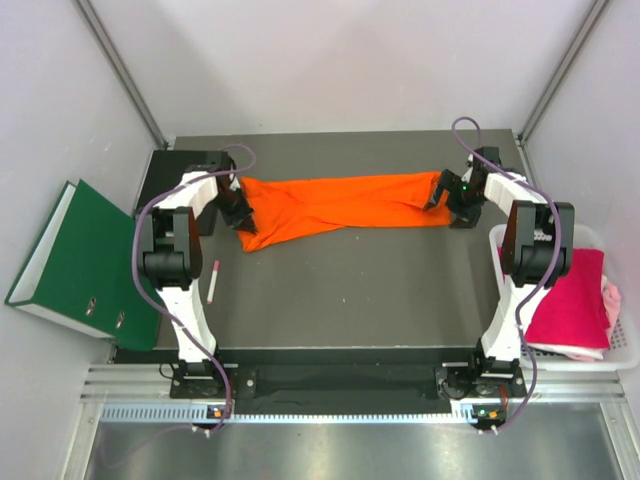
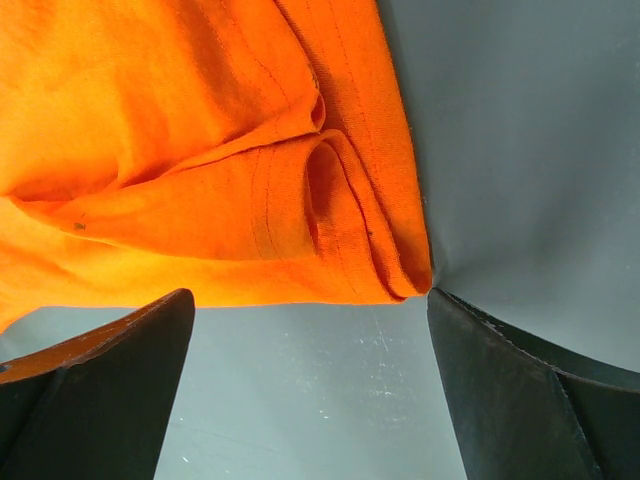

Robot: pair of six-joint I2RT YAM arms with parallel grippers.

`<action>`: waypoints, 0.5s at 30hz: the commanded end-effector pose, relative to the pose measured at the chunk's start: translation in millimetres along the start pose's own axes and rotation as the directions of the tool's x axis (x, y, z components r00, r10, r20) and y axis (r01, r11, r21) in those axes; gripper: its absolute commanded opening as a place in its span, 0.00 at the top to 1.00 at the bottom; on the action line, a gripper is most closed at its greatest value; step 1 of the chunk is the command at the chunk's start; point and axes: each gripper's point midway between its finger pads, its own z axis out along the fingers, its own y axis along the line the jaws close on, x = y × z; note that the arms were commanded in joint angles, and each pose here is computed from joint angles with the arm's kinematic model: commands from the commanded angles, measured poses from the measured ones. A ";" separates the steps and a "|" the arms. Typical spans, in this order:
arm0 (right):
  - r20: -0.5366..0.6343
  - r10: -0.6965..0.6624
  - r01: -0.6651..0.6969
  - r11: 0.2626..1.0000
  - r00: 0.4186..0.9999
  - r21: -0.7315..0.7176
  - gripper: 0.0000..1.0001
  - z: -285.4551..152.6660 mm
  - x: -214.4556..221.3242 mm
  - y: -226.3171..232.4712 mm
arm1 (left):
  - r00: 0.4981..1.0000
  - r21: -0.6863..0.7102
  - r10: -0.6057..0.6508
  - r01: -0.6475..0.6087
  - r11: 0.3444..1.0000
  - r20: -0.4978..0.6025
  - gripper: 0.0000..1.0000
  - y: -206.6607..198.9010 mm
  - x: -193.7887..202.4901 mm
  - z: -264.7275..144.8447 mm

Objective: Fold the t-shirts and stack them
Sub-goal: Fold the other side of the tshirt into a rectangle

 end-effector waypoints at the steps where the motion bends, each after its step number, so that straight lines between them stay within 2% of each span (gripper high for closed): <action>1: 0.050 -0.011 0.012 1.000 0.999 -0.028 0.01 -10.3 -15.8 8.3 | 0.999 0.026 0.015 -0.017 1.000 0.046 1.00 -8.2 -20.6 1.6; 4: 0.048 -0.011 0.012 1.000 0.999 -0.025 0.00 -10.4 -14.8 7.6 | 0.998 0.000 0.028 -0.028 1.000 0.049 1.00 -5.0 -25.9 3.2; 8: 0.051 -0.013 0.014 1.000 0.999 -0.022 0.00 -11.9 -14.7 7.2 | 0.992 -0.018 0.008 -0.006 1.000 0.129 1.00 5.1 -54.3 -20.5; 13: 0.048 -0.010 0.011 1.000 0.999 -0.020 0.00 -10.8 -15.0 6.1 | 0.967 -0.076 0.049 -0.031 0.997 0.249 1.00 6.1 -89.5 -47.6; 15: 0.051 -0.013 0.014 1.000 0.999 -0.020 0.00 -10.8 -15.6 6.9 | 0.966 -0.077 0.049 -0.030 0.997 0.255 1.00 5.7 -95.1 -47.7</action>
